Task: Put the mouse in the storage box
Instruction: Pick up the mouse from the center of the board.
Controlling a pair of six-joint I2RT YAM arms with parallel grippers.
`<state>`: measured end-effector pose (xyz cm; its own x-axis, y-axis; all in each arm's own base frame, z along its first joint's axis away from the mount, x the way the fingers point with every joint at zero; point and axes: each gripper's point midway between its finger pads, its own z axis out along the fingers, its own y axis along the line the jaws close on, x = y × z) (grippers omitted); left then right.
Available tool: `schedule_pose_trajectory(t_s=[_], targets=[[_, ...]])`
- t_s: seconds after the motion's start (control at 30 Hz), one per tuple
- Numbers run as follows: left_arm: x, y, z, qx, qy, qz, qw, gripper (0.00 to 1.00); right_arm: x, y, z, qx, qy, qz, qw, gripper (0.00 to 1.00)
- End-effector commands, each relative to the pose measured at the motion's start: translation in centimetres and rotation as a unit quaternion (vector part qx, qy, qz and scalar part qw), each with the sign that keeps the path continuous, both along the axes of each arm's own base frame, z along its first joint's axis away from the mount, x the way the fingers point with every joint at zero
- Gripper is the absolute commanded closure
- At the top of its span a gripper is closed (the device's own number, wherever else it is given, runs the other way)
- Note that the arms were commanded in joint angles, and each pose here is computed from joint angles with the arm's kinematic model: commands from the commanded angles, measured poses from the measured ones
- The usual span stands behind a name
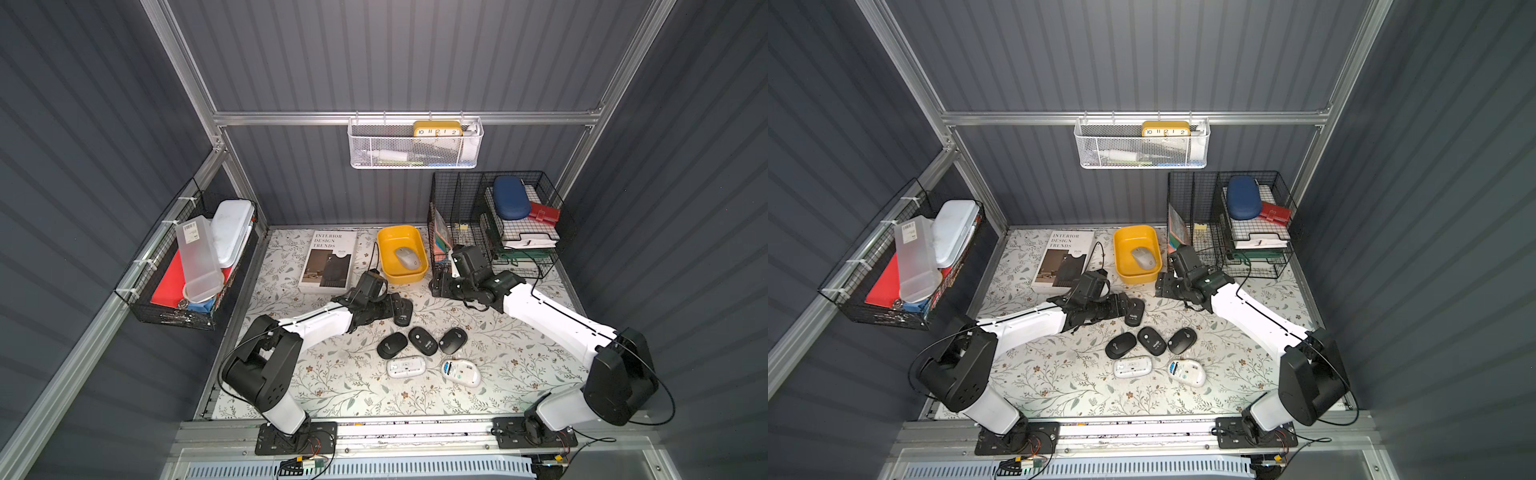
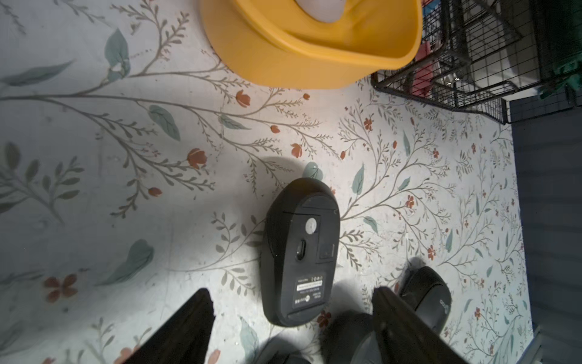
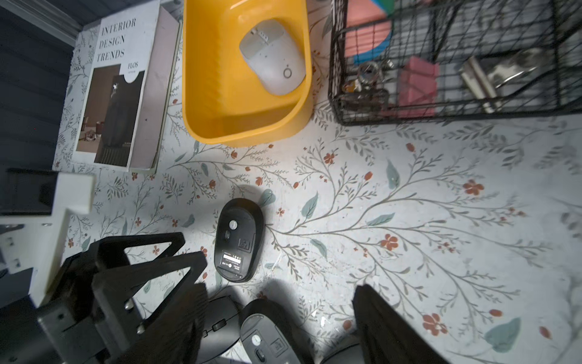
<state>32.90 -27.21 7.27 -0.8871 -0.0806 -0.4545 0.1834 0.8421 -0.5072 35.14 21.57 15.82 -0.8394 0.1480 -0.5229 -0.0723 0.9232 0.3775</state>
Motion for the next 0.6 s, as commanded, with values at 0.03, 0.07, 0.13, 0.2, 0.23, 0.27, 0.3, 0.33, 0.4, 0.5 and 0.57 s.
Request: schedule_pose_trajectory(t_s=[0.03,0.07,0.13,0.2,0.23,0.27,0.3,0.33,0.4,0.5,0.57], targets=[[0.0,-1.1,-1.0,-0.011,-0.004,-0.036,0.999,0.2,-1.3,0.6,-2.3,0.024,0.04,0.003,0.999,0.23],[-0.1,-1.2,-1.2,-0.014,-0.002,-0.043,0.999,0.21,-1.3,0.5,-2.5,0.024,0.041,0.002,0.999,0.23],[0.1,-1.5,-1.7,-0.015,-0.001,-0.046,0.999,0.23,-1.5,0.4,-2.7,0.021,0.045,0.0,0.999,0.23],[0.4,-1.8,-2.0,-0.017,-0.003,-0.048,0.999,0.23,-1.5,0.2,-2.9,0.017,0.046,0.0,0.999,0.23],[0.4,-1.9,-2.2,-0.016,-0.002,-0.05,0.999,0.23,-1.6,0.0,-3.1,0.012,0.047,-0.002,0.999,0.23],[0.4,-1.9,-2.5,-0.014,0.0,-0.051,0.999,0.23,-1.6,-0.2,-3.2,0.009,0.049,-0.005,0.999,0.23],[0.4,-1.9,-2.8,-0.012,0.003,-0.052,0.999,0.24,-1.7,-0.3,-3.3,0.007,0.05,-0.005,0.999,0.23],[0.4,-1.9,-3.2,-0.01,0.005,-0.053,0.999,0.24,-1.7,-0.4,-3.5,0.006,0.052,-0.006,0.999,0.23],[0.7,-2.2,-3.5,-0.013,0.004,-0.055,0.998,0.24,-1.8,-0.6,-3.7,0.004,0.054,-0.007,0.998,0.23],[1.2,-2.5,-4.1,-0.013,0.005,-0.053,0.999,0.28,-1.9,-0.7,-3.9,0.003,0.058,-0.008,0.998,0.23],[1.4,-2.6,-4.3,-0.01,0.005,-0.055,0.998,0.29,-1.9,-0.8,-3.9,0.003,0.057,-0.01,0.998,0.23]])
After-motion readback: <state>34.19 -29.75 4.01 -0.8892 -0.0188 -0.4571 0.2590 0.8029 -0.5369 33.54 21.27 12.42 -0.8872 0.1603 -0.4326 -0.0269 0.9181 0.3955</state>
